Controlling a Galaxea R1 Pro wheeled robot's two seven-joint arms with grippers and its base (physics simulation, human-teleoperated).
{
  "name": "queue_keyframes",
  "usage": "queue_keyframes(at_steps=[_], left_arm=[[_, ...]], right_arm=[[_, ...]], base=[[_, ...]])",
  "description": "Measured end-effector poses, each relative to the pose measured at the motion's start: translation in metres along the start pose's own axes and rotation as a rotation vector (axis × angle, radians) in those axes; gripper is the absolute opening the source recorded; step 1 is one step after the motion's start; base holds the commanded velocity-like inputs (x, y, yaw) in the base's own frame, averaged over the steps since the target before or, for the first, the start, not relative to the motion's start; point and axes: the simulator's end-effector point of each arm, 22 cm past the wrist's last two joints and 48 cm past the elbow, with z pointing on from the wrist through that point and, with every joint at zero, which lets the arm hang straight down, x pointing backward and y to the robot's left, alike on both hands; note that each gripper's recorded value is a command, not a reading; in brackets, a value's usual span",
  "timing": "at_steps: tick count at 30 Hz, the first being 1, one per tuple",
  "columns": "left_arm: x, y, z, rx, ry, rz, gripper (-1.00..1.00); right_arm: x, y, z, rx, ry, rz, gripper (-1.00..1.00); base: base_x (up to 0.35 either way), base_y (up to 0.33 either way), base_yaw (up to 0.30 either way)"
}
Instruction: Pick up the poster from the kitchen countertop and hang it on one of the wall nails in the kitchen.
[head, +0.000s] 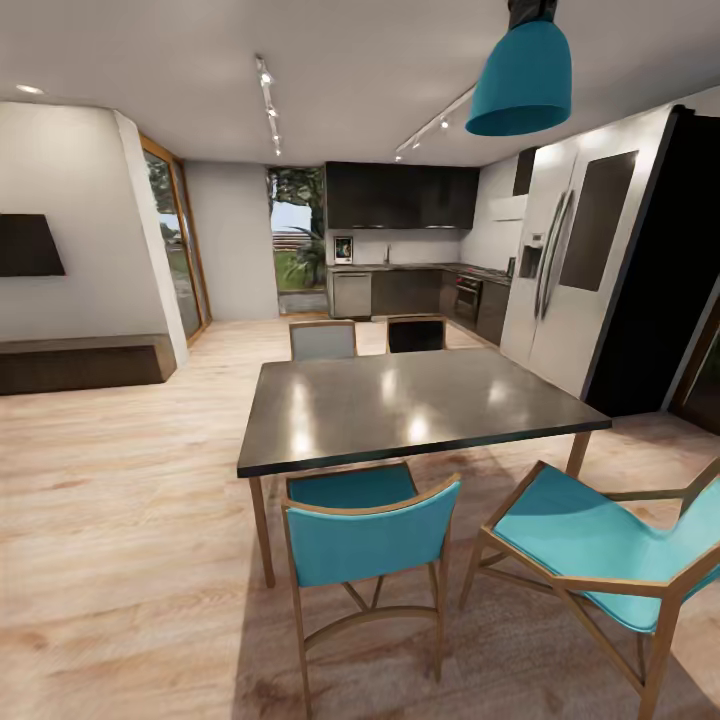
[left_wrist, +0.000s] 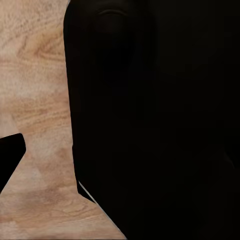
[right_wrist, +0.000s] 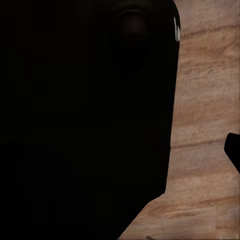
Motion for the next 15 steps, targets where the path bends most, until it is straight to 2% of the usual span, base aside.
queue_keyframes(at_steps=[3, 15], left_arm=[[-0.0038, -0.0088, -0.0001, 0.013, -0.008, -0.003, 1.0], [-0.0038, -0.009, -0.0001, 0.013, -0.008, -0.003, 1.0]], right_arm=[[0.0007, 0.004, 0.0, -0.005, 0.004, 0.007, 1.0], [0.001, 0.0037, 0.0, -0.005, 0.005, 0.006, 1.0]], base=[[0.0, 0.0, 0.0], [0.0, 0.0, 0.0]])
